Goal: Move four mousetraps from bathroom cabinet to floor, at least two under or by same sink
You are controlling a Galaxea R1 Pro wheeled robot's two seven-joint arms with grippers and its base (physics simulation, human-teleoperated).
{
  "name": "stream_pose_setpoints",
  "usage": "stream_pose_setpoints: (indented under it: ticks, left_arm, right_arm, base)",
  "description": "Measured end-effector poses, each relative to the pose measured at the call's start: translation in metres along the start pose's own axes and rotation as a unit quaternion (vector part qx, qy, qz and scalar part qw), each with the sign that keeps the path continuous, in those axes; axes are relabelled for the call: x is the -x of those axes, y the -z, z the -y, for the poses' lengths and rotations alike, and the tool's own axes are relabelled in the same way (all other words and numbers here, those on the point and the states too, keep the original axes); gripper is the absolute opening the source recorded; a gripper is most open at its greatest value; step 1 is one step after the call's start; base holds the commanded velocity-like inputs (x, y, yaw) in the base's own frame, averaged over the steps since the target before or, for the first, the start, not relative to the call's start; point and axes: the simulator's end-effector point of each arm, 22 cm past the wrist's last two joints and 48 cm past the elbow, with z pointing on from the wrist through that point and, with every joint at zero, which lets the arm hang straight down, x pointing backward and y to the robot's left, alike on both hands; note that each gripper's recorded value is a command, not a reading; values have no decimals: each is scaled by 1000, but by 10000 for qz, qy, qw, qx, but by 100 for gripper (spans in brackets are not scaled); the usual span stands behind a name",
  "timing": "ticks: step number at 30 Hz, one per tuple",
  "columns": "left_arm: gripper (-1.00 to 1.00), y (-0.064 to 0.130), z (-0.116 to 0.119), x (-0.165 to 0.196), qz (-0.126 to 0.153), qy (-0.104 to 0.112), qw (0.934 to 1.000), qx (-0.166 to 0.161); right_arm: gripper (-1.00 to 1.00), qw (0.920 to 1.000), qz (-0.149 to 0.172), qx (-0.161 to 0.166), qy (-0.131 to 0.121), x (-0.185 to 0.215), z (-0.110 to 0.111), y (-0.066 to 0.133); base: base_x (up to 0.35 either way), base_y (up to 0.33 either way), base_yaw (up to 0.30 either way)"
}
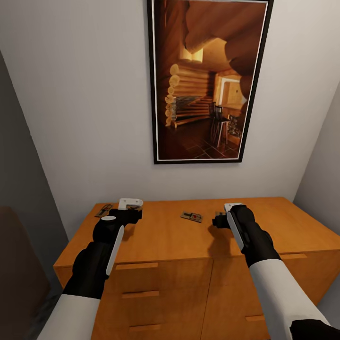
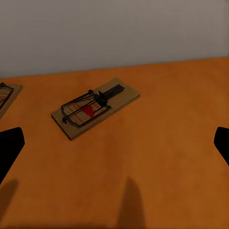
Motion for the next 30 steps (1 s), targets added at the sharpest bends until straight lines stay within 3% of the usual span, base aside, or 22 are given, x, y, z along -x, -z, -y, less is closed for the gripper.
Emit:
stream_pose_setpoints:
  ticks: [30]
  left_arm:
    - [100, 0, -1, 0, -2, -4, 10000, 10]
  right_arm:
    - [100, 9998, 189, -13, -63, 21, 4, 9]
  base:
    - [1, 0, 0]
